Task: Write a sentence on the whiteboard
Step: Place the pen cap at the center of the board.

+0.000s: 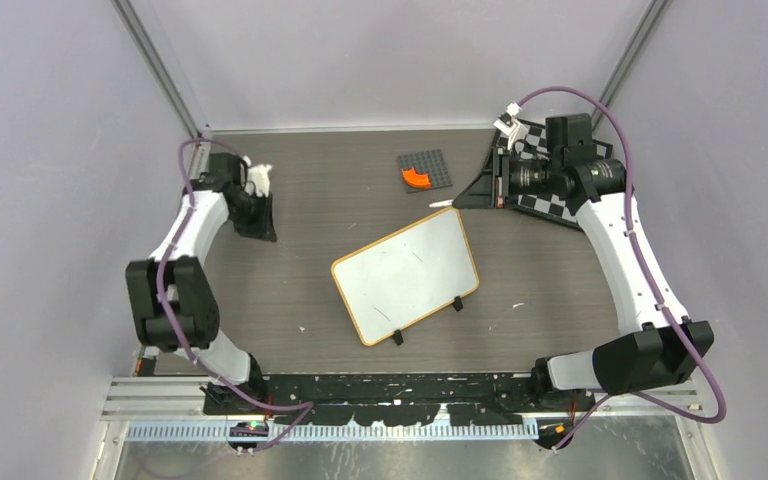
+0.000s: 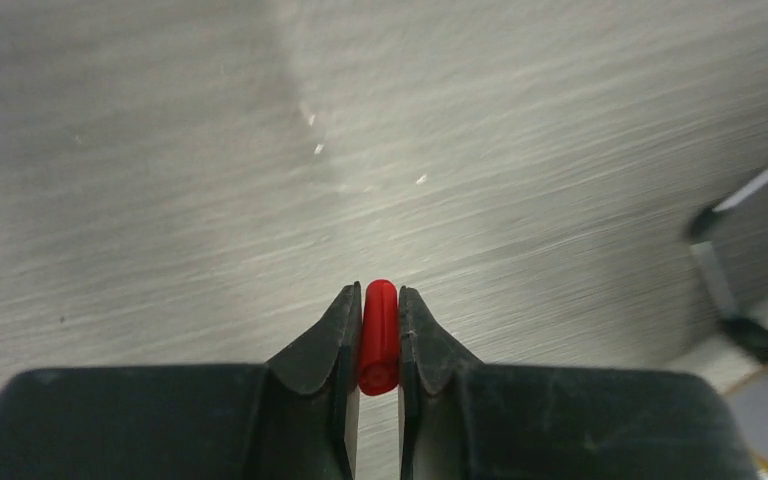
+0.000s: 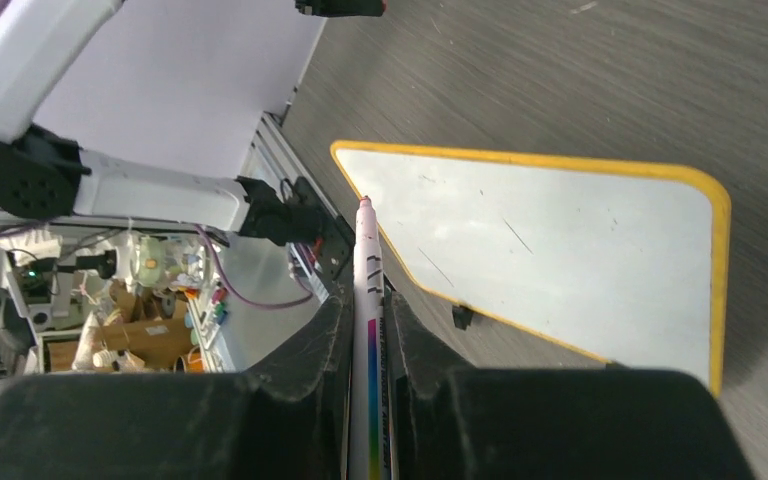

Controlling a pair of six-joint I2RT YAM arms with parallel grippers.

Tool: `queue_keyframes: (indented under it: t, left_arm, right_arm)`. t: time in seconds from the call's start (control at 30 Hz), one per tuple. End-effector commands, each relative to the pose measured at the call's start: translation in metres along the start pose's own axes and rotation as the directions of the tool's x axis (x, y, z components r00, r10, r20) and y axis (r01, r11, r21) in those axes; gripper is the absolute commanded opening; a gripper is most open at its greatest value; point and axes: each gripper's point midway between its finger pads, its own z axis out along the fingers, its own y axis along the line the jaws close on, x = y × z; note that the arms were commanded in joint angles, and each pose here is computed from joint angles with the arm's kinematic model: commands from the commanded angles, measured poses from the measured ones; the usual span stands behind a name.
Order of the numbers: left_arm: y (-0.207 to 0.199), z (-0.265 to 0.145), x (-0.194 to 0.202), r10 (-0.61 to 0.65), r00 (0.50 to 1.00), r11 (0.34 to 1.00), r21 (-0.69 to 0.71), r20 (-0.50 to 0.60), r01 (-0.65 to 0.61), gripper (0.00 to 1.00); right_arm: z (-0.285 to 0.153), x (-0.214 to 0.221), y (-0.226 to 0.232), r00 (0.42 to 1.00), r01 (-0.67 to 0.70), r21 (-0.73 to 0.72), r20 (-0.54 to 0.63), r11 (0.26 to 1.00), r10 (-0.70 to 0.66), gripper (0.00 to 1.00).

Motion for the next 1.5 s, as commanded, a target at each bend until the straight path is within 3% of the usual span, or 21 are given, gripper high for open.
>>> queue_keyframes:
  t: [0.0, 0.27, 0.53, 0.83, 1.03, 1.27, 1.37, 1.47]
  left_arm:
    - [0.034, 0.017, 0.049, 0.158, 0.954, 0.967, -0.156, -0.257, -0.202, 0.0]
    - [0.028, 0.063, 0.068, 0.226, 0.898, 0.943, -0.147, -0.379, -0.299, 0.05]
    - [0.022, 0.082, 0.086, 0.254, 0.862, 0.938, -0.105, -0.44, -0.33, 0.13]
    - [0.013, 0.084, 0.099, 0.274, 0.838, 0.939, -0.057, -0.472, -0.339, 0.29]
    - [0.001, 0.076, 0.099, 0.281, 0.839, 0.946, -0.01, -0.466, -0.323, 0.47]
    - [-0.028, 0.032, 0.06, 0.327, 0.893, 0.944, 0.068, -0.308, -0.323, 0.78]
    - [-0.05, -0.007, 0.024, 0.294, 0.947, 0.944, 0.193, -0.132, -0.266, 0.83]
    - [-0.074, -0.048, -0.003, 0.205, 0.977, 0.899, 0.384, 0.053, -0.209, 0.84]
  right_arm:
    - [-0.014, 0.026, -0.001, 0.995, 0.082, 0.04, -0.059, 0.996, -0.08, 0.0]
    - [-0.013, 0.052, -0.012, 0.988, 0.107, 0.063, -0.119, 0.992, -0.099, 0.0]
    - [-0.009, 0.064, -0.023, 0.98, 0.143, 0.087, -0.15, 0.986, -0.129, 0.0]
    - [0.0, 0.07, -0.026, 0.97, 0.181, 0.091, -0.178, 0.979, -0.163, 0.0]
    - [0.007, 0.075, -0.023, 0.956, 0.231, 0.104, -0.209, 0.967, -0.206, 0.0]
    - [0.018, 0.078, -0.014, 0.92, 0.332, 0.114, -0.258, 0.936, -0.295, 0.0]
    - [0.02, 0.076, -0.004, 0.901, 0.379, 0.094, -0.262, 0.92, -0.345, 0.0]
    - [0.022, 0.075, 0.005, 0.88, 0.428, 0.075, -0.263, 0.901, -0.396, 0.0]
